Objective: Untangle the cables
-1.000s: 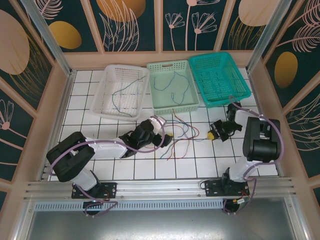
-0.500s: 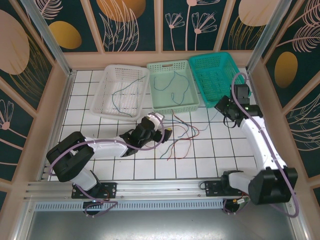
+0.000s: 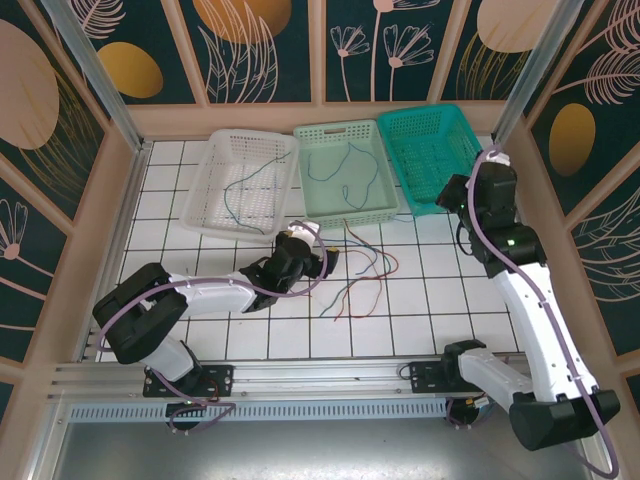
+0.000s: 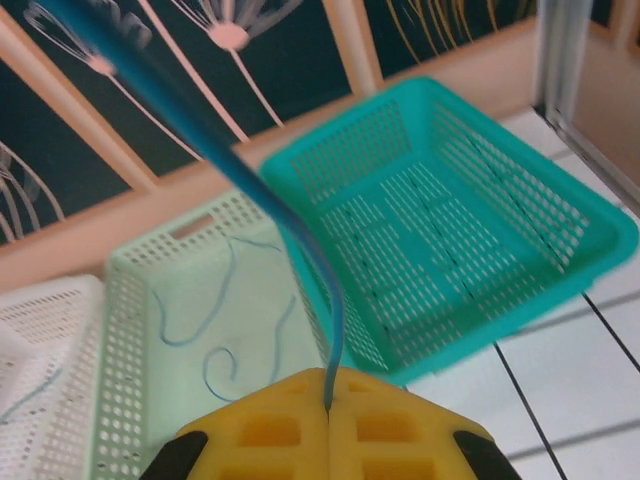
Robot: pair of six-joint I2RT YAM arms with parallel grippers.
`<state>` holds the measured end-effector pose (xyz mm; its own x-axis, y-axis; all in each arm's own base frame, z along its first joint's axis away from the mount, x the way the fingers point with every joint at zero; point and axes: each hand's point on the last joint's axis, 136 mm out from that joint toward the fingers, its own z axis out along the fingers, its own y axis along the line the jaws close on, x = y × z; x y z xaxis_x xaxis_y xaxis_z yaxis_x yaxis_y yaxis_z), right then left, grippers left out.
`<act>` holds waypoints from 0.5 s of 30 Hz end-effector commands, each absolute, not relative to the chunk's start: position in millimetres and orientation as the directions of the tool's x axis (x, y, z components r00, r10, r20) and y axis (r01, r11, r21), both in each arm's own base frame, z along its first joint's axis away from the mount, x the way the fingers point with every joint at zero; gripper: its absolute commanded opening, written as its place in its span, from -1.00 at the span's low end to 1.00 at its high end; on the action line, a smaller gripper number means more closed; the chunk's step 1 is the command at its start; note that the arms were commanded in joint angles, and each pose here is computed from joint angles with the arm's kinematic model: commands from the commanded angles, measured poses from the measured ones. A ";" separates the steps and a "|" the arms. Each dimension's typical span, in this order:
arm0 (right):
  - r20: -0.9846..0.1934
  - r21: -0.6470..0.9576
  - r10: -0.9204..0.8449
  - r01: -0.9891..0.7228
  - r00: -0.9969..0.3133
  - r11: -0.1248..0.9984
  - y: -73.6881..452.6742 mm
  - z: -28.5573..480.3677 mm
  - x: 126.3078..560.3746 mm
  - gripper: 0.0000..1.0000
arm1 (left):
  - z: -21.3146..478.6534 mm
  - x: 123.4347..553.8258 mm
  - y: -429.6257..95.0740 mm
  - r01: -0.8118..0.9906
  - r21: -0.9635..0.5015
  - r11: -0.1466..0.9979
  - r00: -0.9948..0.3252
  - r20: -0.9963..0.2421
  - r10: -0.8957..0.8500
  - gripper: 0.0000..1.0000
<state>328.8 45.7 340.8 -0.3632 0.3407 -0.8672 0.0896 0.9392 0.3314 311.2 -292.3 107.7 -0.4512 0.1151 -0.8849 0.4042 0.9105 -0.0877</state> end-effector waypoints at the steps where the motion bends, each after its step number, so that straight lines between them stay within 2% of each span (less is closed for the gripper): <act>1: -0.881 0.356 0.310 -0.069 -0.359 0.932 77.6 356.5 356.0 -1.00 | 121.0 318.9 -287.5 0.347 -0.100 0.932 -0.434 -0.899 0.065 0.98; 4: -0.870 0.399 0.316 -0.162 -0.379 0.903 101.6 357.0 378.8 -1.00 | 128.7 318.3 -285.1 0.342 -0.113 0.933 -0.420 -0.907 0.044 0.98; 7: -0.894 0.363 0.249 -0.277 -0.373 0.890 124.7 359.5 397.8 -1.00 | 133.3 315.7 -280.6 0.337 -0.131 0.932 -0.409 -0.912 0.019 0.98; 10: -0.894 0.300 0.152 -0.312 -0.421 0.901 141.6 342.5 419.9 -1.00 | 134.0 312.6 -276.0 0.330 -0.152 0.932 -0.404 -0.915 -0.006 0.98; 15: -0.850 0.307 0.061 -0.398 -0.523 0.865 185.7 301.8 449.0 -1.00 | 132.6 309.6 -270.8 0.321 -0.156 0.934 -0.408 -0.913 -0.012 0.97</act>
